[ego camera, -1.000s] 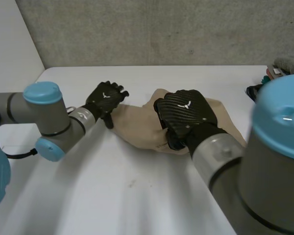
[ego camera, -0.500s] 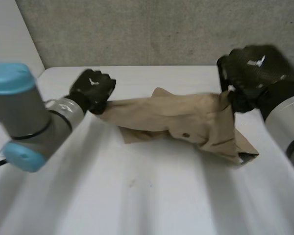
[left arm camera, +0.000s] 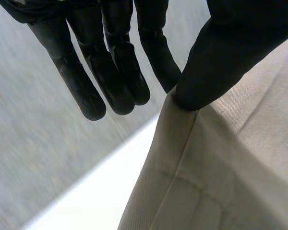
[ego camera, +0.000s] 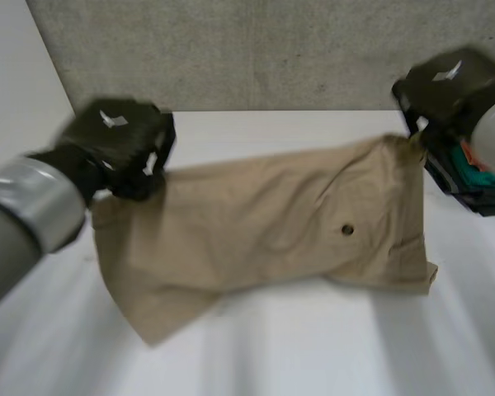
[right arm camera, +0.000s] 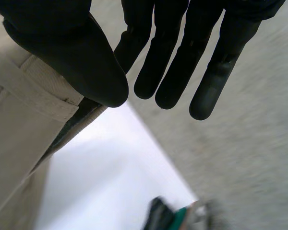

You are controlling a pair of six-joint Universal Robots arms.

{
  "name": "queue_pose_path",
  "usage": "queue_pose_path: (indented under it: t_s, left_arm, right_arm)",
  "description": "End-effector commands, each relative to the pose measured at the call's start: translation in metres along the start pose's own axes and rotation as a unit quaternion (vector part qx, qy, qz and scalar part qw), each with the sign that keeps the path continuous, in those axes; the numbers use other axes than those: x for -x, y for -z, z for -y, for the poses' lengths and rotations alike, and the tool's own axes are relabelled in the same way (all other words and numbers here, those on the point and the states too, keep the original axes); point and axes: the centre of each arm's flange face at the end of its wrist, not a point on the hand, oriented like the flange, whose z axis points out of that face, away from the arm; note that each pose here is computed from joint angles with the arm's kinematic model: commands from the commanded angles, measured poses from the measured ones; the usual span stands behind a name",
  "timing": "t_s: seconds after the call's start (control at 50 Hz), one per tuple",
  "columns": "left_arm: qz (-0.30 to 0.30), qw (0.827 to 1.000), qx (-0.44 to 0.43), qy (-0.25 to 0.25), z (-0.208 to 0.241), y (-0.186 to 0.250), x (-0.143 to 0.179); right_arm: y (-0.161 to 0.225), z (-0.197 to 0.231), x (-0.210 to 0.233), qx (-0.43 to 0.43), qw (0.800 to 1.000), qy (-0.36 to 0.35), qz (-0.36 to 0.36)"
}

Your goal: Fold the laundry.

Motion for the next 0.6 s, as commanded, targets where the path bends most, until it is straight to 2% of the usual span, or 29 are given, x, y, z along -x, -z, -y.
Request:
queue_pose_path:
  t_s: [0.02, 0.08, 0.16, 0.18, 0.2, 0.24, 0.26, 0.28, 0.34, 0.38, 0.4, 0.48, 0.54, 0.6]
  left_arm:
    - [-0.003, 0.997, 0.075, -0.002, -0.057, -0.073, -0.011]
    - [0.006, 0.999, 0.033, -0.007, -0.047, -0.104, -0.011]
    - [0.045, 0.996, -0.078, -0.029, 0.0, -0.139, 0.006]
    - [0.055, 0.992, -0.108, -0.034, 0.014, -0.144, 0.011]
    - [0.079, 0.982, -0.166, -0.047, 0.042, -0.149, 0.02]
    - [0.105, 0.967, -0.225, -0.059, 0.072, -0.15, 0.028]
    - [0.119, 0.959, -0.25, -0.064, 0.085, -0.149, 0.033]
    - [0.151, 0.939, -0.3, -0.071, 0.11, -0.144, 0.044]
    - [0.19, 0.912, -0.357, -0.075, 0.141, -0.133, 0.055]
    - [0.196, 0.905, -0.371, -0.074, 0.147, -0.13, 0.056]
    - [0.197, 0.903, -0.374, -0.073, 0.149, -0.129, 0.056]
    - [0.192, 0.906, -0.37, -0.07, 0.152, -0.122, 0.053]
    - [0.18, 0.922, -0.337, -0.069, 0.139, -0.118, 0.049]
    - [0.163, 0.937, -0.301, -0.071, 0.118, -0.114, 0.041]
  right_arm:
    - [-0.048, -0.045, 0.037, 0.052, 0.997, 0.002, 0.061]
    - [-0.068, -0.047, 0.042, 0.023, 0.998, -0.001, 0.054]
    - [-0.103, -0.031, 0.032, -0.066, 0.998, -0.007, -0.01]
    - [-0.114, -0.019, 0.023, -0.113, 0.993, -0.013, -0.044]
    - [-0.119, -0.011, 0.017, -0.139, 0.988, -0.016, -0.063]
    - [-0.124, 0.007, 0.003, -0.19, 0.976, -0.023, -0.1]
    - [-0.127, 0.025, -0.009, -0.238, 0.962, -0.027, -0.132]
    - [-0.127, 0.032, -0.015, -0.258, 0.955, -0.031, -0.146]
    - [-0.123, 0.064, -0.035, -0.334, 0.922, -0.042, -0.19]
    - [-0.12, 0.075, -0.043, -0.364, 0.908, -0.05, -0.203]
    - [-0.116, 0.085, -0.05, -0.383, 0.897, -0.059, -0.211]
    - [-0.109, 0.094, -0.057, -0.402, 0.888, -0.077, -0.211]
    - [-0.105, 0.096, -0.057, -0.404, 0.888, -0.085, -0.202]
    - [-0.107, 0.084, -0.048, -0.383, 0.901, -0.088, -0.183]
